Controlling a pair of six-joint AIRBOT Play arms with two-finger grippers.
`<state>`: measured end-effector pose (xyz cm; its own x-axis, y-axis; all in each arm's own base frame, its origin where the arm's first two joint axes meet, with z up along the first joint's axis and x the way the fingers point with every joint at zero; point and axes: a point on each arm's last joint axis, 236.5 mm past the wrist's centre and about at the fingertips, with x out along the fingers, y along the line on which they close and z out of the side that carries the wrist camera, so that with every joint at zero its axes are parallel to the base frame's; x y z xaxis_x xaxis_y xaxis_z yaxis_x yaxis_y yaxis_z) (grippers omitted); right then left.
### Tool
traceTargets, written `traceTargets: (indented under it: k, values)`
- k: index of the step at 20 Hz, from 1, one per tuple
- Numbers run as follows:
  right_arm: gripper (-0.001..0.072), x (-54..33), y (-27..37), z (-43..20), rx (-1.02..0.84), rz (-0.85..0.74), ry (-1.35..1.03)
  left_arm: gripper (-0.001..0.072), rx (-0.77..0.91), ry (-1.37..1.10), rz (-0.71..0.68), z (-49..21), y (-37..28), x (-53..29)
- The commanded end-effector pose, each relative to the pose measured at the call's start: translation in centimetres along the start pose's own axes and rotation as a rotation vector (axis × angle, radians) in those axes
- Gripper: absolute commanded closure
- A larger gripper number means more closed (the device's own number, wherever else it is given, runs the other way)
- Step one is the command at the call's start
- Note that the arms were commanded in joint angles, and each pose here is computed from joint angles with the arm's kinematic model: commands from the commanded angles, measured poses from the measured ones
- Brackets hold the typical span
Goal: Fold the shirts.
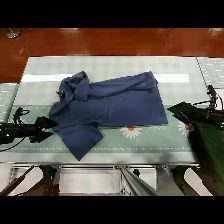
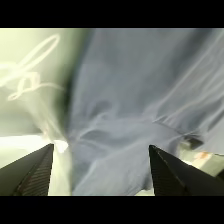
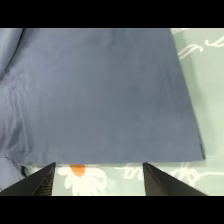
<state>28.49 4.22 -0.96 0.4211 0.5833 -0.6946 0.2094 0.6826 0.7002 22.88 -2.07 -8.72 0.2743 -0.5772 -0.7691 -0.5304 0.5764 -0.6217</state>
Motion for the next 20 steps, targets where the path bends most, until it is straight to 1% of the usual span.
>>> traceTargets:
  k: [1, 3, 4, 5, 6, 8, 9, 10, 12, 14, 16, 20]
  values:
    - [0.0081, 0.0, -0.8, -0.6, -0.005, -0.031, 0.021, 0.002, 0.033, -0.02, -0.087, 1.0, -2.1, 1.5]
    - [0.0081, 0.0, -0.7, -0.6, 0.003, -0.029, 0.024, 0.0026, 0.062, -0.032, -0.059, 1.3, -2.4, 2.7]
    - [0.0081, 0.0, -1.0, -0.3, 0.005, -0.037, 0.01, 0.0152, 0.062, -0.029, -0.049, 1.2, -2.5, 3.1]
    - [0.0081, -0.5, -1.9, 0.8, 0.038, -0.06, -0.036, 0.0511, 0.055, -0.023, -0.049, 1.1, -2.6, 3.1]
    - [0.008, -1.2, -3.4, 2.1, 0.096, -0.099, -0.097, 0.0684, 0.066, -0.017, -0.053, 0.9, -2.8, 3.1]
    - [0.008, -3.1, -7.8, 2.9, 0.225, -0.227, -0.165, 0.0682, 0.093, 0.001, -0.067, 0.7, -3.2, 2.7]
    - [0.008, -3.4, -9.3, 2.0, 0.252, -0.287, -0.134, 0.0682, 0.112, 0.007, -0.072, 0.6, -3.5, 2.6]
    - [0.008, -3.0, -9.9, 0.7, 0.246, -0.312, -0.07, 0.0682, 0.118, 0.005, -0.074, 0.7, -3.7, 2.5]
    - [0.008, -1.4, -9.8, -1.6, 0.239, -0.301, 0.065, 0.0681, 0.134, 0.002, -0.074, 0.8, -3.7, 2.5]
    - [0.008, 0.6, -9.5, -2.6, 0.237, -0.283, 0.142, 0.0681, 0.134, 0.004, -0.074, 0.8, -3.7, 2.5]
    - [0.008, 2.9, -8.6, -3.8, 0.185, -0.24, 0.231, 0.0681, 0.134, 0.005, -0.075, 0.8, -3.7, 2.5]
    - [0.0081, 6.1, -6.7, -2.0, 0.192, -0.175, 0.232, 0.0681, 0.134, 0.004, -0.075, 0.8, -3.7, 2.5]
